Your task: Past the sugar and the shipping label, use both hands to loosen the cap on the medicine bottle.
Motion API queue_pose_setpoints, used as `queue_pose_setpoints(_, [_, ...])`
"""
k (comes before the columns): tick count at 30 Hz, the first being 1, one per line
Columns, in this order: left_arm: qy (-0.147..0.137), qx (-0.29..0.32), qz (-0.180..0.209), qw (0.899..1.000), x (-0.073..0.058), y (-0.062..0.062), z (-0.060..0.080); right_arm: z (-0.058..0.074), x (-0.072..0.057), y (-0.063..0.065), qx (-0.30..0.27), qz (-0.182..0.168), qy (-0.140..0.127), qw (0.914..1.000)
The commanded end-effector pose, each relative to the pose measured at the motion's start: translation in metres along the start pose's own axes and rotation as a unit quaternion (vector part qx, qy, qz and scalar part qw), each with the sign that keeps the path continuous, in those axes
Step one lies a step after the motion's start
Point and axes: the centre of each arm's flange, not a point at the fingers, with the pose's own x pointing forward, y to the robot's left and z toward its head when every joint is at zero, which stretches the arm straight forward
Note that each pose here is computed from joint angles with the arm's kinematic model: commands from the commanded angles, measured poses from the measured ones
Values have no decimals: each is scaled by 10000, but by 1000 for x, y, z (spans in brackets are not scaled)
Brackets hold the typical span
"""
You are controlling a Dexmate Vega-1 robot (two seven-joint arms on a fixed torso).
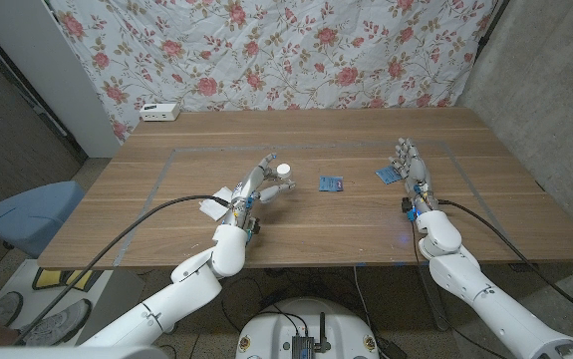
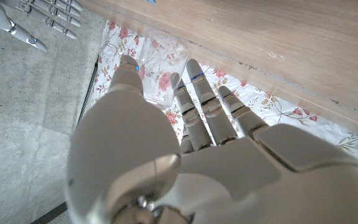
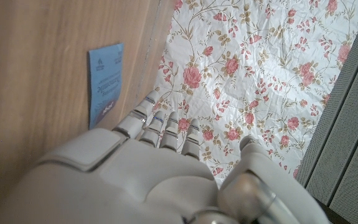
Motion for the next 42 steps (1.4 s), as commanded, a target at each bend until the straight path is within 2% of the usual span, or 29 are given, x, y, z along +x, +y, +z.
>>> queue_pose_setpoints(1, [-83, 88, 49, 9999, 10, 4, 6, 4, 6, 0, -71, 113, 36, 9999])
queue_pose_setpoints(12, [-95, 94, -23, 9999, 23, 2, 9, 12, 14, 4, -212, 262, 66, 9994])
queue_pose_setpoints(25, [-230, 165, -304, 9991, 50, -1, 13, 24, 24, 8, -568, 428, 179, 9973])
queue_pose_setpoints(42, [-400, 222, -619, 9970, 82, -6, 17, 38, 29, 16, -1016, 536, 161, 9933])
